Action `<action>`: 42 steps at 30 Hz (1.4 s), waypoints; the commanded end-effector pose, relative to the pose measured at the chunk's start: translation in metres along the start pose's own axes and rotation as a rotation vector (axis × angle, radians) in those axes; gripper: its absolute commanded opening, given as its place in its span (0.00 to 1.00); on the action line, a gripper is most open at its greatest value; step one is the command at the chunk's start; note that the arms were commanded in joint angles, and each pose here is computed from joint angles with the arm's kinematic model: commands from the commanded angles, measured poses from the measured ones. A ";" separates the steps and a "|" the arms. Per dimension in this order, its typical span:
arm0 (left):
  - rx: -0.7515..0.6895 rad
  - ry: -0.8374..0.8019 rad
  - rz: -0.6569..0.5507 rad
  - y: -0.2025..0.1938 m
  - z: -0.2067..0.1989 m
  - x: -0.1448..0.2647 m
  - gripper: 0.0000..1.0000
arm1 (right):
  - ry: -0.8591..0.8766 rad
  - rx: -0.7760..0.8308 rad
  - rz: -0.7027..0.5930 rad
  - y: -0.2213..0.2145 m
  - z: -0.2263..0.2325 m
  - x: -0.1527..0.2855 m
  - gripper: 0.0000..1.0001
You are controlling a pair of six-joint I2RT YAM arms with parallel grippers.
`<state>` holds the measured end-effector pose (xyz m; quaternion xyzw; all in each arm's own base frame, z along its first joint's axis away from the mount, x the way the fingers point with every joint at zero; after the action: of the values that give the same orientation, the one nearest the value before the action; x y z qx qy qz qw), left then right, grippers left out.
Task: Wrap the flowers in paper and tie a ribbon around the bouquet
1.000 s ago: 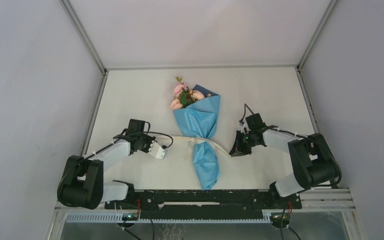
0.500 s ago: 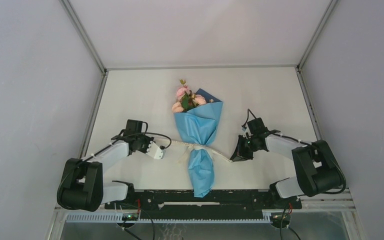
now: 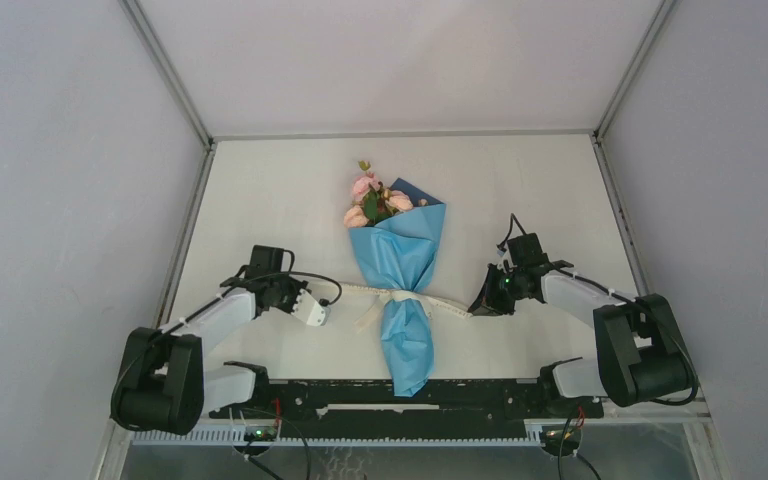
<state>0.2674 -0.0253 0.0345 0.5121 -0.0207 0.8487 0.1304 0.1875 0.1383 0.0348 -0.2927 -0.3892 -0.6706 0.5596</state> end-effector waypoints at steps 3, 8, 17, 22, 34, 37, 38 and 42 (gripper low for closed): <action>-0.003 -0.079 -0.055 0.026 -0.023 0.020 0.02 | -0.011 0.095 -0.097 0.027 0.016 0.015 0.09; -0.008 -0.167 -0.151 0.063 -0.044 0.043 0.65 | -0.118 0.092 -0.193 0.037 0.007 0.043 0.50; 0.277 -0.052 -0.264 0.086 -0.028 0.077 0.85 | -0.208 0.113 -0.491 0.056 -0.001 0.111 0.86; 0.870 0.209 -0.457 0.099 0.019 0.099 0.99 | -0.298 0.150 -0.702 0.064 -0.006 0.149 0.87; 1.839 1.080 -0.687 -0.023 0.048 0.121 1.00 | -0.329 0.157 -1.004 0.060 -0.013 0.178 0.87; 1.824 1.089 -0.688 -0.025 0.046 0.120 1.00 | -0.311 0.166 -1.054 0.057 -0.009 0.184 0.88; 1.818 1.094 -0.707 -0.024 0.047 0.122 1.00 | -0.306 0.170 -1.076 0.056 -0.008 0.187 0.88; 1.788 1.104 -0.777 -0.019 0.051 0.128 1.00 | -0.302 0.184 -1.113 0.053 -0.009 0.189 0.88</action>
<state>0.2534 0.0099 0.1333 0.0045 0.7928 0.6010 -0.1016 0.1986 0.0328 0.1860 -0.1074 -0.6134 -0.7734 0.1189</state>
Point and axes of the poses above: each gripper's point midway between its finger pads, its own x axis back along the fingers, its own z axis along the line the jaws close on, y = z × x, the point moved 2 cm from there along x, back along the fingers, and after that the axes turned 14 degrees about x, right-handed, at the moved point
